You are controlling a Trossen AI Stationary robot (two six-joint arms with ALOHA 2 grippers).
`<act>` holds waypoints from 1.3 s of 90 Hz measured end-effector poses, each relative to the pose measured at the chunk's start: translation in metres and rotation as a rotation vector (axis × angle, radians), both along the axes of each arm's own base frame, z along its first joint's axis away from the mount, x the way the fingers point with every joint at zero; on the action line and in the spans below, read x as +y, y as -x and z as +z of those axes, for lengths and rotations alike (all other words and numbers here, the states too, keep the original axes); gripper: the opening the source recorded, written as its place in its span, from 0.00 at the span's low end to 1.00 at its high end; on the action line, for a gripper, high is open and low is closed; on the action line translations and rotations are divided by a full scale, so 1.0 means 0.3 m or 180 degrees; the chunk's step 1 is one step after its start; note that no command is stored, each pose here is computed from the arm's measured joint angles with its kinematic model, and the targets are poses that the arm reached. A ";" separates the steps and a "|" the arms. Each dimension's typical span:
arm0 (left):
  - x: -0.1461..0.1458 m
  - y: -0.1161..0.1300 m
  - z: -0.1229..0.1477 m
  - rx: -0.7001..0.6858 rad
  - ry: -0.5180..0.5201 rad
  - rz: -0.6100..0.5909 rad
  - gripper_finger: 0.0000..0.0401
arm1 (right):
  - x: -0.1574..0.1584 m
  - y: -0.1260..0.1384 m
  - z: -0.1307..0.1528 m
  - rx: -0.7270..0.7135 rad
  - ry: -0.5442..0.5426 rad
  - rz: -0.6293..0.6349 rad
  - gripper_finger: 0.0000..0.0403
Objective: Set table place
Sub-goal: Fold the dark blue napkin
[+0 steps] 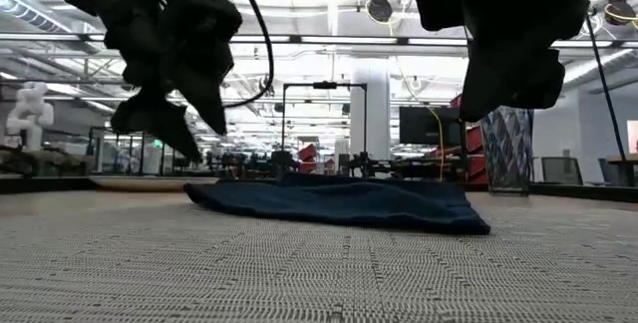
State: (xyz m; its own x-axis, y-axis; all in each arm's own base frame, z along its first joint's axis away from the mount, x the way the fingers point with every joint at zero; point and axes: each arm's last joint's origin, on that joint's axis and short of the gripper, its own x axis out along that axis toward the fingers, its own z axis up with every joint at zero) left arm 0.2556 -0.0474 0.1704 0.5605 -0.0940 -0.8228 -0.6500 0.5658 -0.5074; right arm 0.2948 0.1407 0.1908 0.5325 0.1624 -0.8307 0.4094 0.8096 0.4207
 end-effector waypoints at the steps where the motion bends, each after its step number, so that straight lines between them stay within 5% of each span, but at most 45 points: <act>1: 0.000 -0.001 -0.001 0.0000 0.0002 0.0000 0.55 | 0.000 0.000 0.000 0.0001 0.0001 0.0000 0.00; 79: -0.062 -0.059 -0.087 -0.0031 0.0291 -0.0082 0.54 | -0.002 0.005 -0.004 0.0050 0.0077 0.0077 0.00; 91: -0.065 -0.063 -0.084 -0.0069 0.0333 -0.0051 0.41 | -0.003 0.006 -0.004 0.0051 0.0082 0.0082 0.00; 107: -0.068 -0.067 -0.079 -0.0123 0.0394 -0.0018 0.07 | -0.003 0.007 -0.006 0.0073 0.0092 0.0083 0.00; 117: -0.072 -0.076 -0.072 -0.0226 0.0460 -0.0080 0.01 | -0.004 0.009 -0.006 0.0091 0.0101 0.0082 0.00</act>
State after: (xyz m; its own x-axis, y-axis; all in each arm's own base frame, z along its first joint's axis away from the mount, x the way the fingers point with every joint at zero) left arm 0.2783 -0.0691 0.1489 0.6128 -0.2231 -0.7581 -0.5962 0.4992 -0.6288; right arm 0.2921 0.1394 0.1889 0.5045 0.1492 -0.8504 0.3996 0.8328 0.3832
